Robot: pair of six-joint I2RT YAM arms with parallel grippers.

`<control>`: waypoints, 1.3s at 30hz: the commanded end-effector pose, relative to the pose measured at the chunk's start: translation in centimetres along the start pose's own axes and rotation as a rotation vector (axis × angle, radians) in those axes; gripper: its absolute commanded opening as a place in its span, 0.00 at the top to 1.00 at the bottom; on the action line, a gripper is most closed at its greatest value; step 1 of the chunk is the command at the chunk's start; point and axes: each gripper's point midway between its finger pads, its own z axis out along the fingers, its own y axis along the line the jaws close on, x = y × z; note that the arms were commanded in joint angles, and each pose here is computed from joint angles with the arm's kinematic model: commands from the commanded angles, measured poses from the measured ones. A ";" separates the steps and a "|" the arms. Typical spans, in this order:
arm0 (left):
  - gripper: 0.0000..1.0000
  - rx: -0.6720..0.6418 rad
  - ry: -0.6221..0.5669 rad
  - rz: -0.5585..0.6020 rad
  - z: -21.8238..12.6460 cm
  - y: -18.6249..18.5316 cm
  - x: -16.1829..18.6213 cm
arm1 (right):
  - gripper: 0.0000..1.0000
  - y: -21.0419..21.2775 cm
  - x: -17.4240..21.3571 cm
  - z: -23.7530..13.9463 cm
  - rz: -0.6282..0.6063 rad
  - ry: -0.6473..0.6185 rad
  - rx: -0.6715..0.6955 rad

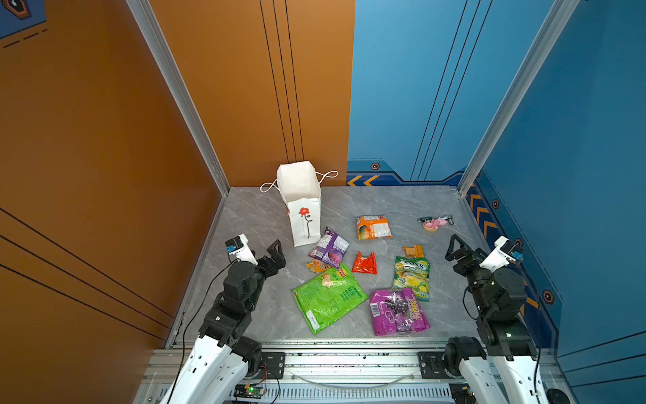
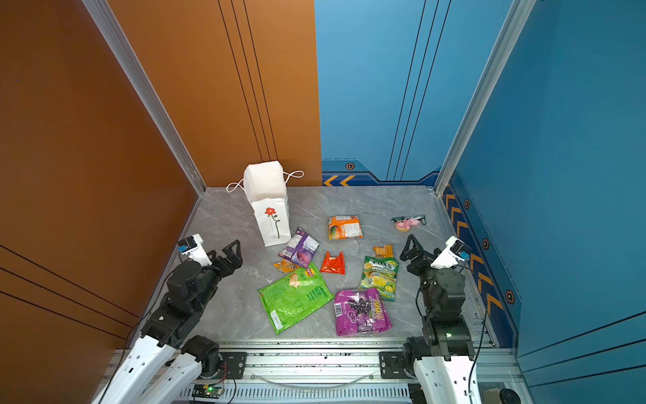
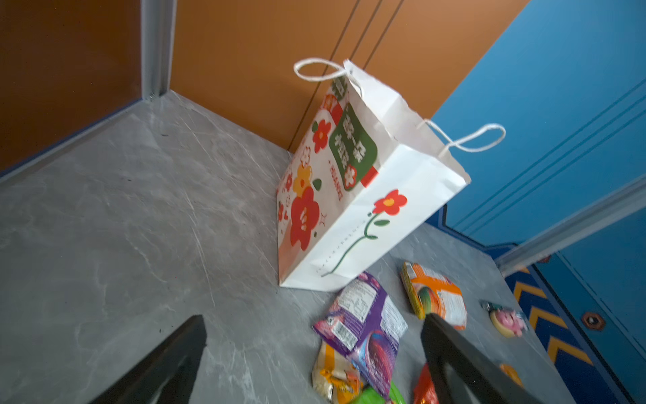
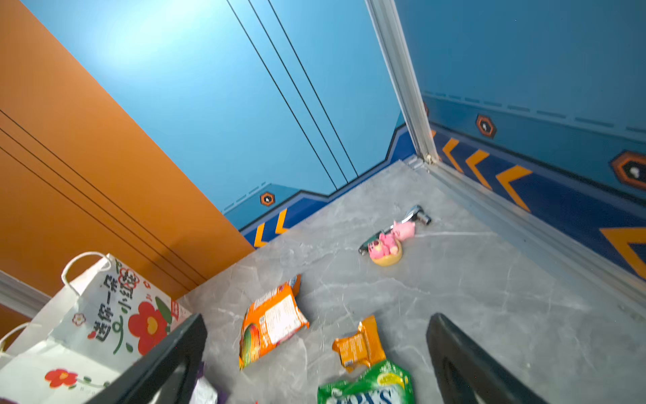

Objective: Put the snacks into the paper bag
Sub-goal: 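Grasp the white paper bag's rim with the left gripper while the right arm advances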

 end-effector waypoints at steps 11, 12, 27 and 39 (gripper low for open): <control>0.01 0.046 0.366 0.128 2.0 -8.0 -0.8 | 0.00 1.9 4.2 -1.4 -0.010 0.242 -0.048; 0.01 0.024 0.380 0.157 2.6 -8.2 -1.3 | 0.00 2.3 4.3 -1.4 -0.014 0.247 -0.058; 0.31 -0.242 0.272 0.055 10.7 -6.9 -13.3 | 0.00 4.2 5.0 -0.9 -0.269 0.308 0.020; 0.32 -0.352 0.362 0.052 16.7 -5.2 -13.4 | 0.00 4.3 5.8 -0.4 -0.302 0.353 0.037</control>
